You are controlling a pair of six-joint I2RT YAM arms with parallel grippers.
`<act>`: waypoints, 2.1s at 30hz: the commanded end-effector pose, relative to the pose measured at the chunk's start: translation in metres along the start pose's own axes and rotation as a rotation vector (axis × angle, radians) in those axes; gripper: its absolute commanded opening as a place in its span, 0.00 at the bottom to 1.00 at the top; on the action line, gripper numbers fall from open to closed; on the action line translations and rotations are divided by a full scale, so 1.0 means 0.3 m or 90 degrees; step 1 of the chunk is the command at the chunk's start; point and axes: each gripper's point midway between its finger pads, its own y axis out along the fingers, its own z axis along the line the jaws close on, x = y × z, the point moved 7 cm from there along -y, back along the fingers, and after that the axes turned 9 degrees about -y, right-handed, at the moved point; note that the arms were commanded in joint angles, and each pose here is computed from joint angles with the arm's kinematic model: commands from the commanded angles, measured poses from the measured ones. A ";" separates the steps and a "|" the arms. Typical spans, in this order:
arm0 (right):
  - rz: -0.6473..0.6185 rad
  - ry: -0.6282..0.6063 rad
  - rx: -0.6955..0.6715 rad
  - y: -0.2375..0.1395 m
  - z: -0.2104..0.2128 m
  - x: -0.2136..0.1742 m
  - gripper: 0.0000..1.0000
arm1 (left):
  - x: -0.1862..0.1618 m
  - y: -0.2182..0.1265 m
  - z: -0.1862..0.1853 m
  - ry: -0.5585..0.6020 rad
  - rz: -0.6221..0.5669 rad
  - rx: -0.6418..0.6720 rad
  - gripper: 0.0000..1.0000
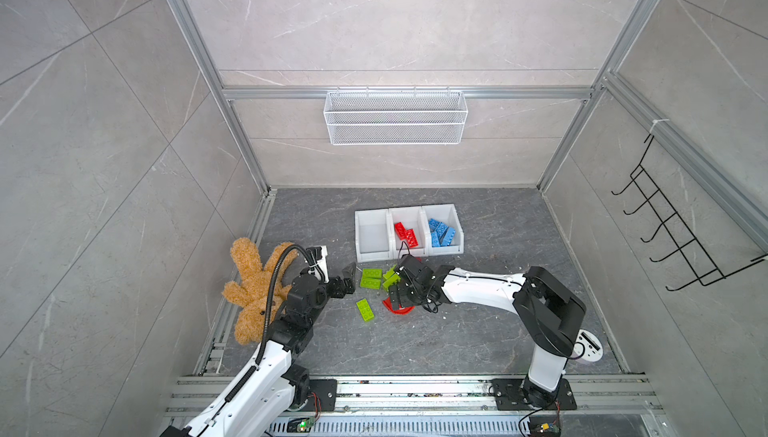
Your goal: Sort the legos into containers by color
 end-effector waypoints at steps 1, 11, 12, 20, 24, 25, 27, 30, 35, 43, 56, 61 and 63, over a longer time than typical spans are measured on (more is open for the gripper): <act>0.029 -0.034 -0.030 0.021 0.001 -0.017 1.00 | 0.040 -0.005 -0.015 0.001 -0.026 -0.006 0.99; 0.039 -0.053 -0.052 0.041 -0.002 -0.051 0.82 | 0.041 -0.005 -0.014 0.001 -0.026 -0.005 1.00; 0.035 -0.052 -0.052 0.034 -0.003 -0.048 0.80 | 0.039 -0.004 -0.014 0.001 -0.025 -0.005 1.00; -0.014 -0.062 -0.083 -0.061 -0.021 -0.013 0.72 | 0.036 0.001 -0.015 0.001 -0.021 -0.006 0.99; -0.048 -0.072 -0.090 -0.144 -0.024 0.023 0.72 | 0.035 0.002 -0.014 0.001 -0.020 -0.007 0.99; -0.058 -0.072 -0.089 -0.168 -0.030 0.037 0.72 | 0.037 0.002 -0.015 0.000 -0.021 -0.007 1.00; -0.078 -0.066 -0.084 -0.208 -0.045 0.067 0.72 | 0.036 0.002 -0.015 0.001 -0.021 -0.007 0.99; -0.100 -0.062 -0.073 -0.243 -0.080 0.136 0.71 | 0.036 0.002 -0.015 -0.001 -0.021 -0.008 1.00; -0.129 -0.060 -0.079 -0.235 -0.141 0.273 0.71 | 0.035 0.004 -0.016 0.001 -0.019 -0.008 1.00; -0.160 -0.045 -0.112 -0.196 -0.242 0.448 0.70 | 0.036 -0.002 -0.013 0.003 -0.024 -0.005 1.00; -0.089 0.022 -0.081 -0.228 -0.318 0.156 0.79 | 0.024 0.020 -0.014 0.000 -0.008 -0.007 1.00; 0.001 -0.007 -0.086 -0.168 -0.329 0.077 0.74 | 0.025 0.020 -0.013 0.001 -0.009 -0.006 1.00; 0.023 -0.027 -0.111 -0.152 -0.343 0.068 0.77 | 0.024 0.020 -0.011 0.001 -0.010 -0.003 0.99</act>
